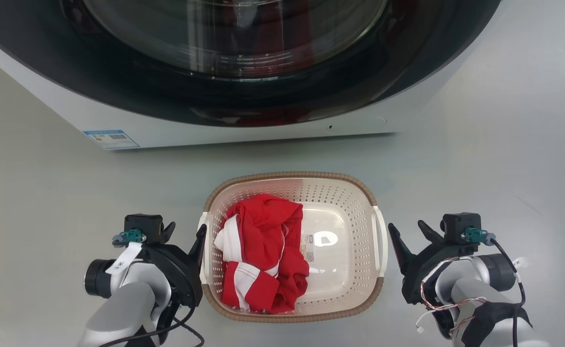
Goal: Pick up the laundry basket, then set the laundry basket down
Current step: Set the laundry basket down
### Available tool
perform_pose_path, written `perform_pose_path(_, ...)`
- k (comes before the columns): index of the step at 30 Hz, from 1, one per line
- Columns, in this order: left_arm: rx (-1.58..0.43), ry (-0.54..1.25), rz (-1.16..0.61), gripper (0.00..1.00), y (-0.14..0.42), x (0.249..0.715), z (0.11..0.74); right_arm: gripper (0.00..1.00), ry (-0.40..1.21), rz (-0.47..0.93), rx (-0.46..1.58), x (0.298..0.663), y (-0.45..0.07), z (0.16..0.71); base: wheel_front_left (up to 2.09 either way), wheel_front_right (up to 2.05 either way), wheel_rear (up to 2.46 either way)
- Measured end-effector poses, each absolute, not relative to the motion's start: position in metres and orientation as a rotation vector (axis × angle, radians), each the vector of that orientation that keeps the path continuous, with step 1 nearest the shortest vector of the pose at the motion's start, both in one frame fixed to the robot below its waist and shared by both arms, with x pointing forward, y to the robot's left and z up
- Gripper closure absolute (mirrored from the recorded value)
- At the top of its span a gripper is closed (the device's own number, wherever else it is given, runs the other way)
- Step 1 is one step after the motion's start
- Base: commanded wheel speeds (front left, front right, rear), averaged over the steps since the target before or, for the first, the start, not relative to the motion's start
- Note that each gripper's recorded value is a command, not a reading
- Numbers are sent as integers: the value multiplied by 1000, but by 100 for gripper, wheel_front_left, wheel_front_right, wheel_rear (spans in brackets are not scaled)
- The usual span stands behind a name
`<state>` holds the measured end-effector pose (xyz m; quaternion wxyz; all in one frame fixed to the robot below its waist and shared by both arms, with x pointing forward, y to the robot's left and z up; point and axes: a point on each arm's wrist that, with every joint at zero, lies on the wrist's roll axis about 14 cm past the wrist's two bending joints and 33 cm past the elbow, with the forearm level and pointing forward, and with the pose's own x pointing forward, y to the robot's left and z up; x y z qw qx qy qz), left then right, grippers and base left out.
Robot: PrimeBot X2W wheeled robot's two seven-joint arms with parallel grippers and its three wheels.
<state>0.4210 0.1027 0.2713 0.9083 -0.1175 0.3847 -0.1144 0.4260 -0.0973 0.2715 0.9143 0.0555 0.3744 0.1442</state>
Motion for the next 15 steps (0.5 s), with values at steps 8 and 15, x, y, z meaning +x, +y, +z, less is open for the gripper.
perform_pose_path(8,-222,691,-258,0,100,421,308,0,673,262,134,424,-107,309,0,0,0)
perform_pose_path(15,-228,591,-230,0,104,426,341,0,530,248,126,440,-113,355,0,0,0)
